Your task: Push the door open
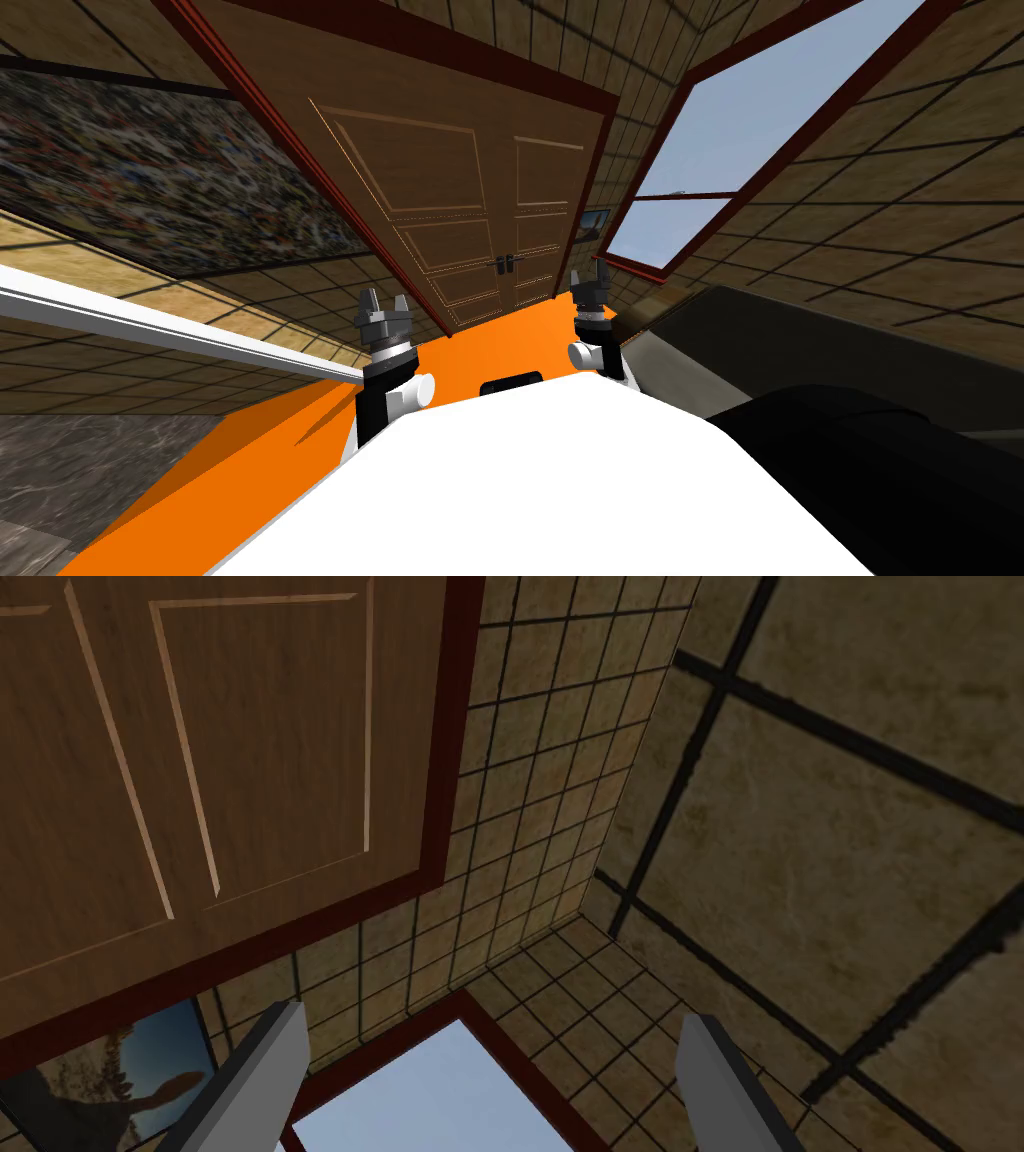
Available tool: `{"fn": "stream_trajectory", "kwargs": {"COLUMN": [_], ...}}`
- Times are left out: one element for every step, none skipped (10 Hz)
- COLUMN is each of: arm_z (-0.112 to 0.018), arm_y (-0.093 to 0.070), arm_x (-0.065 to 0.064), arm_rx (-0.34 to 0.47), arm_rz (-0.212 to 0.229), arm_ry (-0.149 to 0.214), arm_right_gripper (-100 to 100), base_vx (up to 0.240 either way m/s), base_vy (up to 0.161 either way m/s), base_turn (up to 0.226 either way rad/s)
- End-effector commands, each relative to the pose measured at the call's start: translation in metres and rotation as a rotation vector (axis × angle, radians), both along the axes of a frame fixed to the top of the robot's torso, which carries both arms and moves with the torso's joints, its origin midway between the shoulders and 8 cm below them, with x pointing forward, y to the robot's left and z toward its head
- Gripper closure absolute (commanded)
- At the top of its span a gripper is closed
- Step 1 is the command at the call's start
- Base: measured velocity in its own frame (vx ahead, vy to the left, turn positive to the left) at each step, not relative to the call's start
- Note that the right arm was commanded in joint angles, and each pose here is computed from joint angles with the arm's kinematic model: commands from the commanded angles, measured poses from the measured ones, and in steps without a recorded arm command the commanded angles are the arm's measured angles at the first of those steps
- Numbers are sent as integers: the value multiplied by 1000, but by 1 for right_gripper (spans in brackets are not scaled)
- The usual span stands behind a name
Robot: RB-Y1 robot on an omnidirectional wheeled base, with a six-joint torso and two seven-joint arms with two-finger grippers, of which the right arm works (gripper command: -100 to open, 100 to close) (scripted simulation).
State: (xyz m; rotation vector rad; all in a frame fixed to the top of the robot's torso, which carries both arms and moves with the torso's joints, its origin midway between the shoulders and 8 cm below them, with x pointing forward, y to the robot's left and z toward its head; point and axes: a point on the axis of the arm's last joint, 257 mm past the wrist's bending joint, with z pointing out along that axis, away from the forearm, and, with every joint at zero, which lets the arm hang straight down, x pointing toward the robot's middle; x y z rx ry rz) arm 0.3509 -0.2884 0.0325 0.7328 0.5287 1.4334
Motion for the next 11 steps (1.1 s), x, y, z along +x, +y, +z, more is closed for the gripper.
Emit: {"fn": "stream_trajectory", "kwargs": {"arm_z": [-11, -21, -29, -38, -43, -53, -59, -65, -71, -84, -91], "arm_y": [2, 5, 6, 8, 9, 11, 12, 13, 14, 16, 18], "arm_x": [10, 18, 24, 31, 35, 43, 47, 52, 56, 64, 69], "arm_rx": [-6, -9, -12, -15, -17, -20, -22, -23, -25, -28, -30], "arm_rz": [11, 20, 27, 34, 38, 46, 50, 54, 58, 66, 70], "arm_ry": [27, 51, 71, 93, 105, 129, 144, 158, 172, 201, 217], "arm_right_gripper": [-100, -100, -100, -100, -100, -100, -100, -100, -100, -100, -100], "base_vx": [111, 151, 162, 168, 134, 124, 119, 103, 88, 113, 119], "base_vy": [-15, -55, -31, -29, -37, -47, -44, -19, -18, -43, -42], "base_turn": [48, 56, 56, 36, 33, 47, 43, 33, 25, 54, 51]}}
